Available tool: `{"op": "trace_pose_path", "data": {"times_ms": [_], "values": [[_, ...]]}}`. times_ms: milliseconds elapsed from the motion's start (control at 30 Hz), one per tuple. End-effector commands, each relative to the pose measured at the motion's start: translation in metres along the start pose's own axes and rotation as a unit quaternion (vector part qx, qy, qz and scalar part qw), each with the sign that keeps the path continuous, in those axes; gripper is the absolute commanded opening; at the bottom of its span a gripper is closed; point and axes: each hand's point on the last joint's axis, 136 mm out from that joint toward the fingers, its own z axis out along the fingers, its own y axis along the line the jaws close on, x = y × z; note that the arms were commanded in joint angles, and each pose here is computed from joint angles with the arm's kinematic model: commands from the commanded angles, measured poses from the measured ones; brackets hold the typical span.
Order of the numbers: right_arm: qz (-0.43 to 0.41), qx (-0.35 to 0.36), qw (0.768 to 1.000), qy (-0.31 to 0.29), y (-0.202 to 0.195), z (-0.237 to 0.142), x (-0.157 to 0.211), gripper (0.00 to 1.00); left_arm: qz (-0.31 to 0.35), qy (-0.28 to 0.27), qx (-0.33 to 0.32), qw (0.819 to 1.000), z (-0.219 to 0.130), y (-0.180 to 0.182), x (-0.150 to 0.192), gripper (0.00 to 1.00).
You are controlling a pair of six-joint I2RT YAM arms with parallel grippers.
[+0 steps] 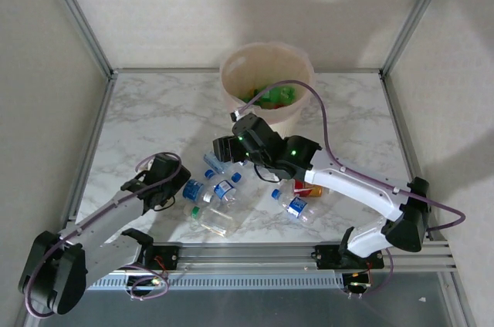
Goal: Put the plastic bottles in the bin
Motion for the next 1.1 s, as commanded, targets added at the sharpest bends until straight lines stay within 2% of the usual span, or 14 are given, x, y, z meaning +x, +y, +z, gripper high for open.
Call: {"op": "trace_pose_path", "data": {"times_ms": [0,267,533,667,900,1067], "values": [[0.008,-0.015,1.0,0.005,0.009,0.006,0.007,0.76,0.003,-0.008,-0.004,1.0,0.005,0.001,-0.001,0.83],[0.012,-0.016,1.0,0.013,0.007,0.009,0.017,0.76,0.002,-0.012,0.002,1.0,0.006,-0.001,-0.002,0.68],[0.011,-0.024,1.0,0.014,0.013,0.008,0.019,0.75,-0.004,-0.02,0.02,1.0,0.001,-0.011,-0.007,0.63],[0.01,-0.037,0.999,0.022,0.018,0.009,0.022,0.75,-0.02,-0.032,0.067,0.997,-0.012,-0.032,-0.017,0.64],[0.011,-0.079,0.997,0.019,0.036,0.003,0.014,0.75,-0.027,-0.054,0.158,0.986,-0.056,-0.087,-0.048,0.63],[0.009,-0.115,0.993,0.022,0.05,-0.001,0.011,0.82,-0.024,-0.057,0.228,0.972,-0.093,-0.123,-0.06,0.63]]}}
